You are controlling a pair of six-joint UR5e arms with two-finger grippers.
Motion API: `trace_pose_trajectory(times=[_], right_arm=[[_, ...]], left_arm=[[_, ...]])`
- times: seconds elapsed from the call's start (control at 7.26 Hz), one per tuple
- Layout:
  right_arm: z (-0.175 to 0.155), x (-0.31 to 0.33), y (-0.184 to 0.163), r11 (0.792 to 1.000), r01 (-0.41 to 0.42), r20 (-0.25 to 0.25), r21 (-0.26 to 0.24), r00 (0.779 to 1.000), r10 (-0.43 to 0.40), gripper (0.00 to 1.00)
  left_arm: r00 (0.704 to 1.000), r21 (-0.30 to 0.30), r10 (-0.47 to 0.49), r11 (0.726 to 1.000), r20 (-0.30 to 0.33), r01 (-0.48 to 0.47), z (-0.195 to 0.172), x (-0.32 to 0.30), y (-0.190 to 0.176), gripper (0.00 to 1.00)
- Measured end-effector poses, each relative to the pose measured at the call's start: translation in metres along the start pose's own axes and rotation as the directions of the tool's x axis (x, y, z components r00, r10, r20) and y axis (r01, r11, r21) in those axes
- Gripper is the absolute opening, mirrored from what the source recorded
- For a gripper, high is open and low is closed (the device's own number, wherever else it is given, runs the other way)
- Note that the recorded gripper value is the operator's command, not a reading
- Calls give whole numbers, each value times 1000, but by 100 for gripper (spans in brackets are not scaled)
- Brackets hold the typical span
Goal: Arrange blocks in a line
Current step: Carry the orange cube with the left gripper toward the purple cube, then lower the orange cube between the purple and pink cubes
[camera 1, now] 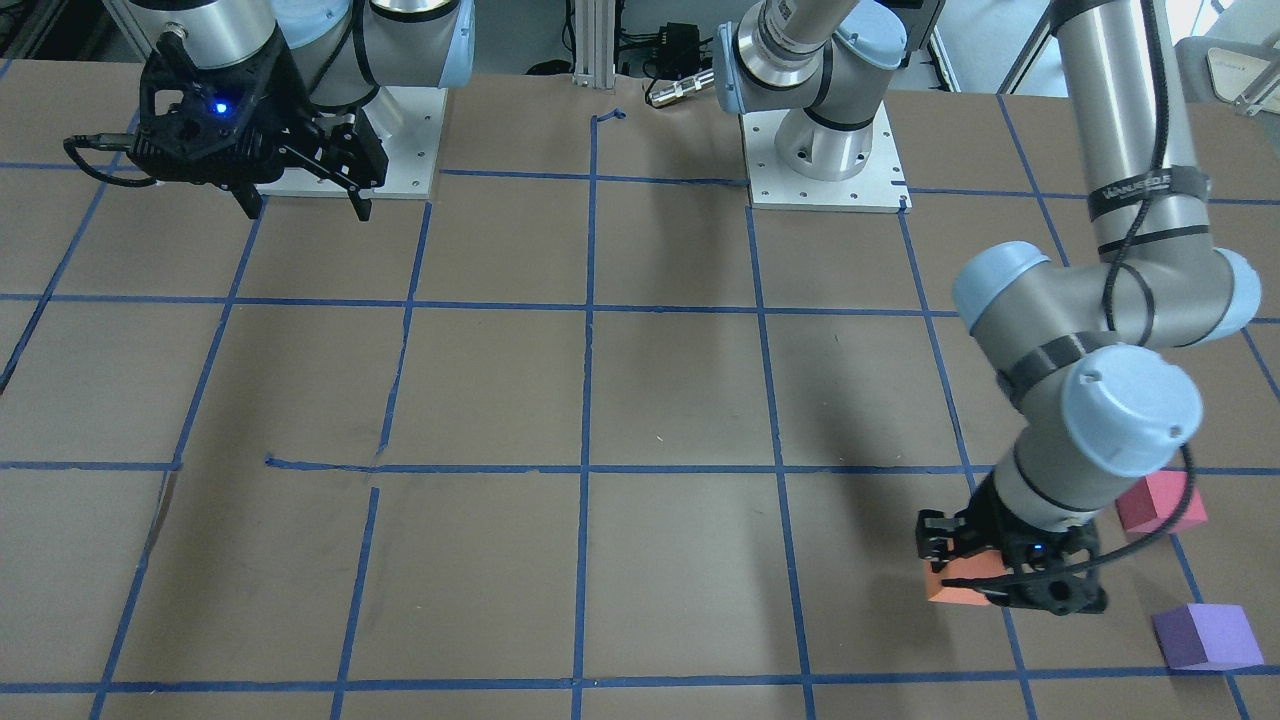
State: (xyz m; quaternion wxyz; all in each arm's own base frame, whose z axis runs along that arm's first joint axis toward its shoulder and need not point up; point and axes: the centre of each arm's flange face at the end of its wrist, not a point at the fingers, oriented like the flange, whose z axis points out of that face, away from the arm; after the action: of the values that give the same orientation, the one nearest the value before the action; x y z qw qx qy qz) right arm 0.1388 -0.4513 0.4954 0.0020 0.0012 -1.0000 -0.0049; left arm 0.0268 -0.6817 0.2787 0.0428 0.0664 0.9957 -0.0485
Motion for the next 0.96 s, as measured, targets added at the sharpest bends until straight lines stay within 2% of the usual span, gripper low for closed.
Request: trace_pose_trajectory(times=[0.14,0.41,0.83,0.96], right_arm=[[0,0,0,1000,-1,-2,-1,1000,1,100],[1,0,0,1000,-2,-3,-2,1000,2,100],[1,1,0,1000,-3,-4,-3,1000,3,100],[1,1,0,1000,-3,-4,-2,1000,3,100]], left_arm=[[999,-8,41,999,8,-41,1,-75,13,0],[1000,-3,-2,1000,27,2,4,-193,42,0],[999,55,-42,998,30,40,1,-251,30,0],[999,49,-47,998,14,46,15,-259,28,0]])
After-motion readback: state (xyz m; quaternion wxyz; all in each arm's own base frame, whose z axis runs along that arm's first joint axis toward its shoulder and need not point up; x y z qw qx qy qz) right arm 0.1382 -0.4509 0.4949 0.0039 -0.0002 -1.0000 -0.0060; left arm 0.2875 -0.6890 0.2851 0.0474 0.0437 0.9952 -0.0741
